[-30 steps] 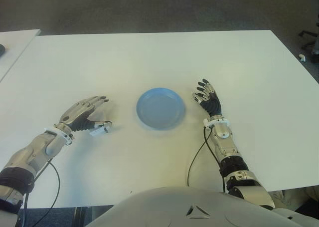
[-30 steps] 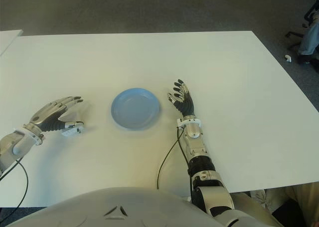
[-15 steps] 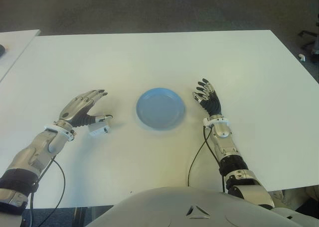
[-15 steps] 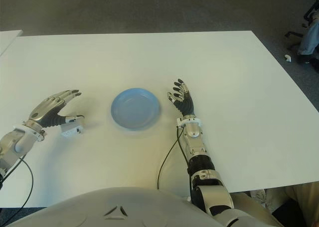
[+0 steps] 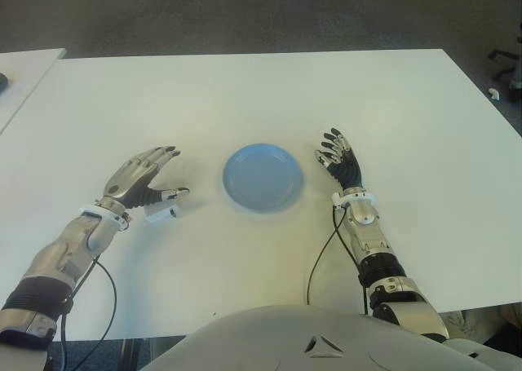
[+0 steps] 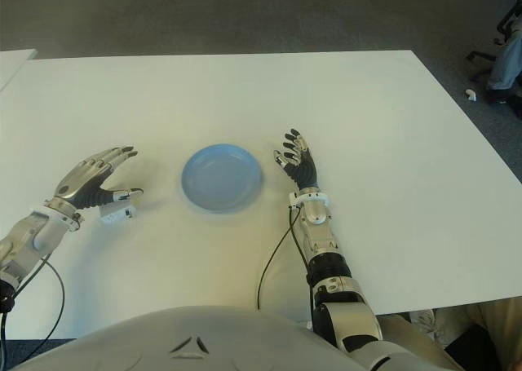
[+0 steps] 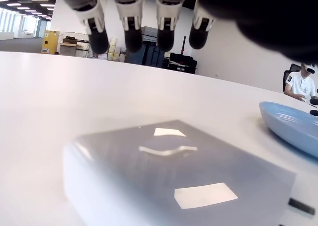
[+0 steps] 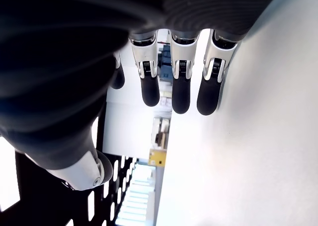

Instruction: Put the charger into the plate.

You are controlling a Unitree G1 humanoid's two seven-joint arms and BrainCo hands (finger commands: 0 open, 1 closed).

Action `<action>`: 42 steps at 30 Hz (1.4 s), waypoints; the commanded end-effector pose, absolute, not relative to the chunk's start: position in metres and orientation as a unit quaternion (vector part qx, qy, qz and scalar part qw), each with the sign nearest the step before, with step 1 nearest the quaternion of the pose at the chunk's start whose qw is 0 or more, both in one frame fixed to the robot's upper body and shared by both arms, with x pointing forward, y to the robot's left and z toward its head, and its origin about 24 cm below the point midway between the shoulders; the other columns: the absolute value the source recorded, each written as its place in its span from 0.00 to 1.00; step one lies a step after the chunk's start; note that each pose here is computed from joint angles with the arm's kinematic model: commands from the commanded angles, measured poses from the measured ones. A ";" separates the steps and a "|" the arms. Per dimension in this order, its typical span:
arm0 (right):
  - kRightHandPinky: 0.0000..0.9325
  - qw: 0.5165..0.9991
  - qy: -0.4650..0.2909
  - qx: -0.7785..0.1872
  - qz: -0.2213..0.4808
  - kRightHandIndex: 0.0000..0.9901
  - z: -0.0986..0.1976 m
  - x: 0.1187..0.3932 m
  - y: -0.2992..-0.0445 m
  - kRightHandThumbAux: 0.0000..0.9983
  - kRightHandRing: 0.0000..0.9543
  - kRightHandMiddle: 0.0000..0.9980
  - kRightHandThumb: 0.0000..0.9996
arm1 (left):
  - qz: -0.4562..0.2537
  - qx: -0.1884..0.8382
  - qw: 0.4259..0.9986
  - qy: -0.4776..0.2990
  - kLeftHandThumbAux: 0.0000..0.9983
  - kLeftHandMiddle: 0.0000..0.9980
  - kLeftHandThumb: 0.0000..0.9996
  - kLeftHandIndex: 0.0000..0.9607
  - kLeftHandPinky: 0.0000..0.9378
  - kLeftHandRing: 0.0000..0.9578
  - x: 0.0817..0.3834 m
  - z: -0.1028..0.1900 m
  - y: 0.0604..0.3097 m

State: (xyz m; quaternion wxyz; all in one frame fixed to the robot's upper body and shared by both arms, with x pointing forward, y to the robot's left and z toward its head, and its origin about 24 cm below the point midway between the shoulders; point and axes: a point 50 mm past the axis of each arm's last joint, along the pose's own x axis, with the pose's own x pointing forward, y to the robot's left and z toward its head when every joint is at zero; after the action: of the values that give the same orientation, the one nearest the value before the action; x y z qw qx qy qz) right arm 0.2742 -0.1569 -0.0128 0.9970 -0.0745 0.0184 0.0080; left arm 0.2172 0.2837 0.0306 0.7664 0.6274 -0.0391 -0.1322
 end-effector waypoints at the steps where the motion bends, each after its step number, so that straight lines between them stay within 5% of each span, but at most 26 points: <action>1: 0.24 0.995 0.068 -0.073 0.010 0.04 -0.030 0.264 -0.157 0.73 0.19 0.16 0.58 | -0.128 0.630 0.765 -0.041 0.19 0.00 0.38 0.00 0.06 0.00 0.215 0.029 0.285; 21: 0.24 0.995 0.069 -0.072 0.009 0.04 -0.031 0.263 -0.158 0.74 0.18 0.16 0.54 | -0.127 0.634 0.761 -0.049 0.19 0.00 0.39 0.00 0.07 0.00 0.208 0.043 0.287; 26: 0.24 0.995 0.070 -0.074 0.009 0.04 -0.031 0.264 -0.158 0.75 0.18 0.17 0.55 | -0.152 0.681 0.716 -0.004 0.20 0.02 0.37 0.00 0.07 0.01 0.209 0.094 0.286; 42: 0.23 0.994 0.075 -0.073 0.013 0.04 -0.033 0.267 -0.157 0.73 0.18 0.16 0.53 | -0.142 0.702 0.698 0.014 0.23 0.04 0.41 0.00 0.10 0.03 0.234 0.106 0.279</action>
State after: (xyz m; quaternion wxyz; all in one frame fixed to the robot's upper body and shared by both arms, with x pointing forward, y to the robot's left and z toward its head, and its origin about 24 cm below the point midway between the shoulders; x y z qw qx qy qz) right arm 0.2771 -0.1555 -0.0132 0.9969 -0.0743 0.0213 0.0123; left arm 0.2318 0.2801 0.1123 0.6997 0.7025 0.0066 -0.1301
